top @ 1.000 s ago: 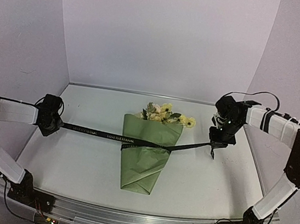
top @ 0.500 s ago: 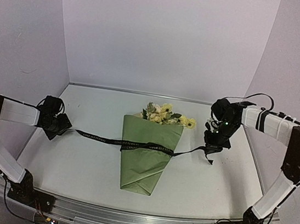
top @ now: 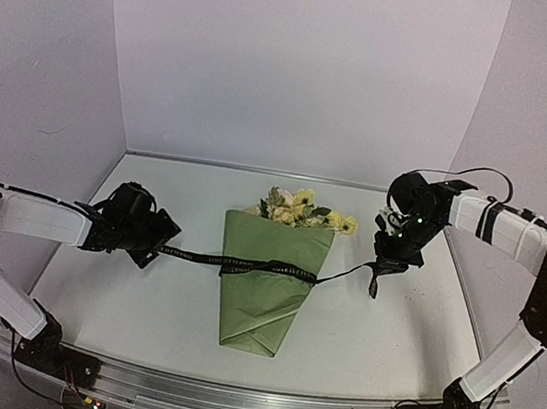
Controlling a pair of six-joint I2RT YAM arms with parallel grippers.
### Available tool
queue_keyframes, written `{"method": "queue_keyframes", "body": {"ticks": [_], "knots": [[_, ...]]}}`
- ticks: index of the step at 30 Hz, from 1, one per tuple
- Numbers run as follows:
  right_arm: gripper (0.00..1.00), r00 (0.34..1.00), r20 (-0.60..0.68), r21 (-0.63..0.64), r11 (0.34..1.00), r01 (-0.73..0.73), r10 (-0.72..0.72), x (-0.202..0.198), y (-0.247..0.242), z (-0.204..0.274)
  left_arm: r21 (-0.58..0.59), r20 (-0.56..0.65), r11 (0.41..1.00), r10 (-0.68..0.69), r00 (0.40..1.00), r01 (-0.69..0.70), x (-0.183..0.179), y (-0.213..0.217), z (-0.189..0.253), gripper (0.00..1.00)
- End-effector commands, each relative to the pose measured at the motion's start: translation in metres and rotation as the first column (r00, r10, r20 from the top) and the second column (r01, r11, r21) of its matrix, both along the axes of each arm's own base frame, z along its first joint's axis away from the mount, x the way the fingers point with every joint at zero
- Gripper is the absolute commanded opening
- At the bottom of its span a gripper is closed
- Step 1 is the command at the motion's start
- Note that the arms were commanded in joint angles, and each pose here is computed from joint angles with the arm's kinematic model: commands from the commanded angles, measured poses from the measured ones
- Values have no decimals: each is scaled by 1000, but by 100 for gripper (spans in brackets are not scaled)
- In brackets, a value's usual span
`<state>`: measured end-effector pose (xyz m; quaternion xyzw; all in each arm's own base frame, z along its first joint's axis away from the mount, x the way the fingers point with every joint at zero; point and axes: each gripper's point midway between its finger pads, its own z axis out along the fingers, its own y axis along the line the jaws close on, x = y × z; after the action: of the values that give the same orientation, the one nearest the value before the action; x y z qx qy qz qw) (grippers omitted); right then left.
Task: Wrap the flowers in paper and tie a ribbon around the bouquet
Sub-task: Tie the ribbon around the folded bouquet.
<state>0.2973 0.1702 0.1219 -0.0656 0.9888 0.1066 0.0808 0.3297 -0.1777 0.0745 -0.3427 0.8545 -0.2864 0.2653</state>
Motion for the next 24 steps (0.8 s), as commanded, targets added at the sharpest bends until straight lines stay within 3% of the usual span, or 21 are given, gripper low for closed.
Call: {"method": "queue_keyframes", "body": {"ticks": [1,6,15,18,24], "knots": [[0,998,59,33,999,-15,13,3,6,27,-300,-52,948,98,994,-109,9,-57,8,84],[0,998,58,34,999,-19,17,0,6,26,-365,-122,922,86,989,-125,13,-97,-12,80],[0,996,88,25,999,-28,26,-4,1,33,-404,-179,899,105,978,-170,18,-123,-33,70],[0,995,94,28,999,-32,29,-3,2,35,-382,-190,906,117,975,-183,17,-122,-36,63],[0,995,101,39,999,-31,27,-2,4,39,-382,-200,902,133,971,-202,17,-120,-52,38]]}}
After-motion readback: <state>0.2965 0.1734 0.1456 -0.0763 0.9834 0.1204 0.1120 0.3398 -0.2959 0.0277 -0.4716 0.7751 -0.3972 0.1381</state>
